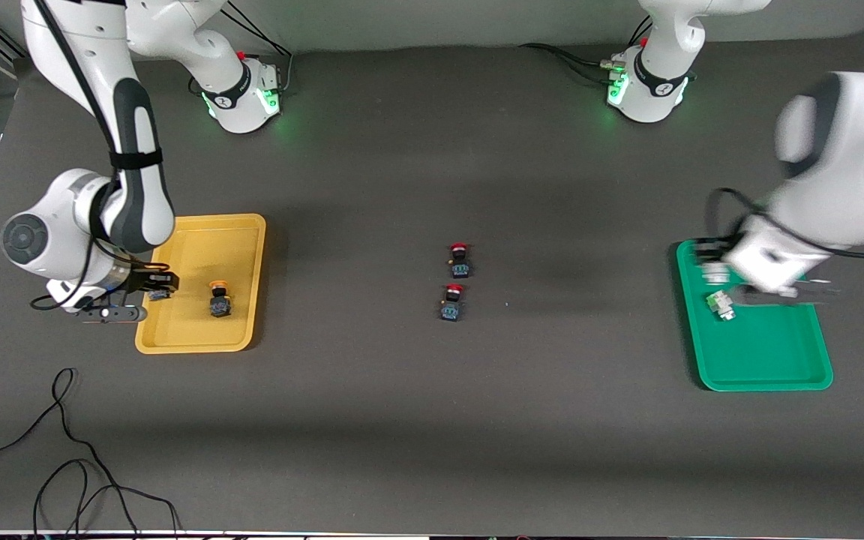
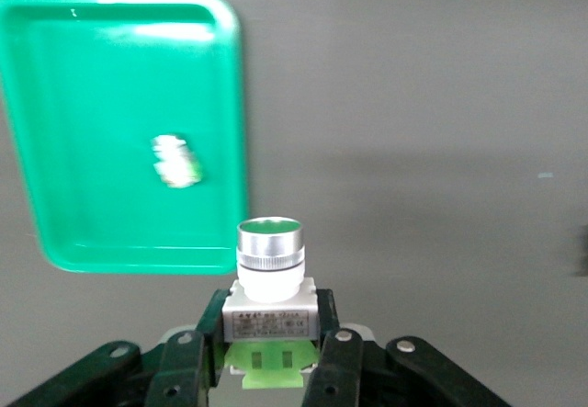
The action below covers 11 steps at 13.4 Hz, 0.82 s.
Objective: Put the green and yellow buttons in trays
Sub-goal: 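Carry the yellow button to the yellow tray while the left gripper carries the green button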
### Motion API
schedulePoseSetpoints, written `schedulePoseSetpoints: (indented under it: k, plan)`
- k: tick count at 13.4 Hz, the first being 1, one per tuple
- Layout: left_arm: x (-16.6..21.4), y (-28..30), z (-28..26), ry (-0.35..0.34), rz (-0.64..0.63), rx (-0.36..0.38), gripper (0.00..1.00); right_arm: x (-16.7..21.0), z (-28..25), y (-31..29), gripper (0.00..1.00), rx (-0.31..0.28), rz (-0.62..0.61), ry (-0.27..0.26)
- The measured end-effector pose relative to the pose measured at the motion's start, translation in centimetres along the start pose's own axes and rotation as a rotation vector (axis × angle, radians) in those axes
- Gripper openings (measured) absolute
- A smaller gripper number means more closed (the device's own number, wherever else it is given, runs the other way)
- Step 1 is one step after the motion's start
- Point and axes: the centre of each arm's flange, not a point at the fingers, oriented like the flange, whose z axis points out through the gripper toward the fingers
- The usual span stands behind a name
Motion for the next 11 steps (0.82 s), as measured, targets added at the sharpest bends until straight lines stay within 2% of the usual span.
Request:
schedulePoseSetpoints:
  k: [3,5,6,7,9,11]
  plan:
    - [1.4,-11.9,4.4,0.021,0.005,0.020,0.41,0.0,2.8,0.0,0.44,0.040,-0.013,0.009]
    - [2.6,-14.7,10.2,0.047,0.001,0.020,0.41,0.0,4.2,0.3,0.44,0.039,-0.025,0.012]
    - [3.0,-15.2,13.6,0.057,-0.001,0.017,0.41,0.0,4.5,0.4,0.49,0.034,-0.027,0.010]
    - [3.2,-15.5,16.7,0.061,-0.003,0.013,0.41,0.1,4.5,0.4,0.50,0.033,-0.026,0.009]
    - [3.4,-16.3,21.7,0.050,-0.012,0.006,0.41,0.2,4.4,0.3,0.67,0.034,-0.028,0.014]
    - [3.6,-17.6,24.3,0.046,-0.024,0.006,0.41,0.6,3.7,-0.1,0.86,0.040,-0.036,0.029]
